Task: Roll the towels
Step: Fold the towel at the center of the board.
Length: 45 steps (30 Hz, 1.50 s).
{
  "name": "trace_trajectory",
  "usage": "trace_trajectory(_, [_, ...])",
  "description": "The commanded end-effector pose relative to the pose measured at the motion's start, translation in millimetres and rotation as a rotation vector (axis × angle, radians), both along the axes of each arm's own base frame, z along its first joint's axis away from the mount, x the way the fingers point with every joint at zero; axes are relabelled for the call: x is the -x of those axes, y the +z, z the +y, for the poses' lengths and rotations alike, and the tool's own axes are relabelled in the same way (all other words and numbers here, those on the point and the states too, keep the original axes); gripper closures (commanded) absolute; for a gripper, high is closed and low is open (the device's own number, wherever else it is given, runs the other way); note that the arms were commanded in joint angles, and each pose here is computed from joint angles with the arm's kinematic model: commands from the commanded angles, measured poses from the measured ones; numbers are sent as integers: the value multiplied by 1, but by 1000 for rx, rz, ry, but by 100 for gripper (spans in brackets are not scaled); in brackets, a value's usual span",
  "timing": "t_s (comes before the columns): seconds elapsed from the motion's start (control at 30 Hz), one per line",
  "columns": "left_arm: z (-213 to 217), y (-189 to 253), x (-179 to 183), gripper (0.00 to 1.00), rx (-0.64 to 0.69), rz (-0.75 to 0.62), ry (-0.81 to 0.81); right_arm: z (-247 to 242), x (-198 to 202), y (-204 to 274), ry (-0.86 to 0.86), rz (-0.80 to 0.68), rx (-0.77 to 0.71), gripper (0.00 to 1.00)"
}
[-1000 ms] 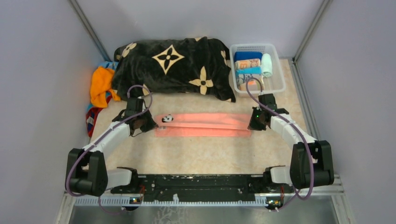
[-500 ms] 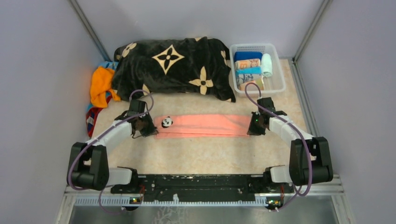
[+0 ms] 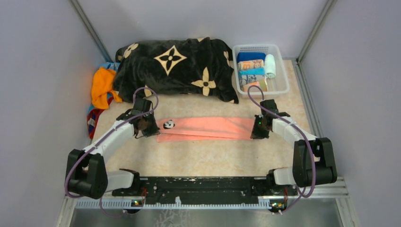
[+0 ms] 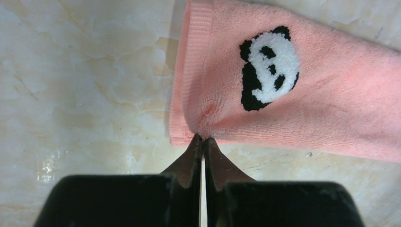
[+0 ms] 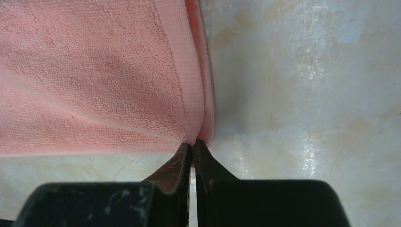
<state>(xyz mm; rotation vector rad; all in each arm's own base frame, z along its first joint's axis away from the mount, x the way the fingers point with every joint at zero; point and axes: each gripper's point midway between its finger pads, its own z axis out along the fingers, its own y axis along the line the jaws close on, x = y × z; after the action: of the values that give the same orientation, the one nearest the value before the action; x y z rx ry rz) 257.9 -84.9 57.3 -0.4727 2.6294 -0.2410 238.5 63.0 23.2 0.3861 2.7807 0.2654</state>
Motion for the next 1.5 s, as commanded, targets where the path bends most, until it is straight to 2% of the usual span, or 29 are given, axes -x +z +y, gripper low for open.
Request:
trace_trajectory(0.0, [21, 3, 12, 96, -105, 30, 42, -16, -10, 16, -17, -52, 77, 97])
trace_trajectory(0.37, [25, -21, 21, 93, -124, 76, 89, -20, -18, 7, -41, -52, 104, 96])
trace_trajectory(0.8, [22, -39, 29, 90, -139, 105, 88, -19, -47, 42, -37, -154, 107, 93])
trace_trajectory(1.03, [21, -33, 28, 86, -136, 87, 89, -21, -31, 14, -28, -68, 118, 93])
trace_trajectory(1.17, [21, -35, 30, 80, -132, 92, 94, -22, -20, 3, -29, -35, 120, 92])
trace_trajectory(1.23, [19, -35, 30, 75, -122, 93, 91, -20, -17, 1, -22, -23, 106, 88])
trace_trajectory(1.37, [17, -24, 28, 64, -104, 64, 94, -16, -19, 14, -14, -59, 87, 68])
trace_trajectory(1.47, [17, -9, 25, 54, -96, 25, 96, -15, -25, 32, -10, -105, 80, 61])
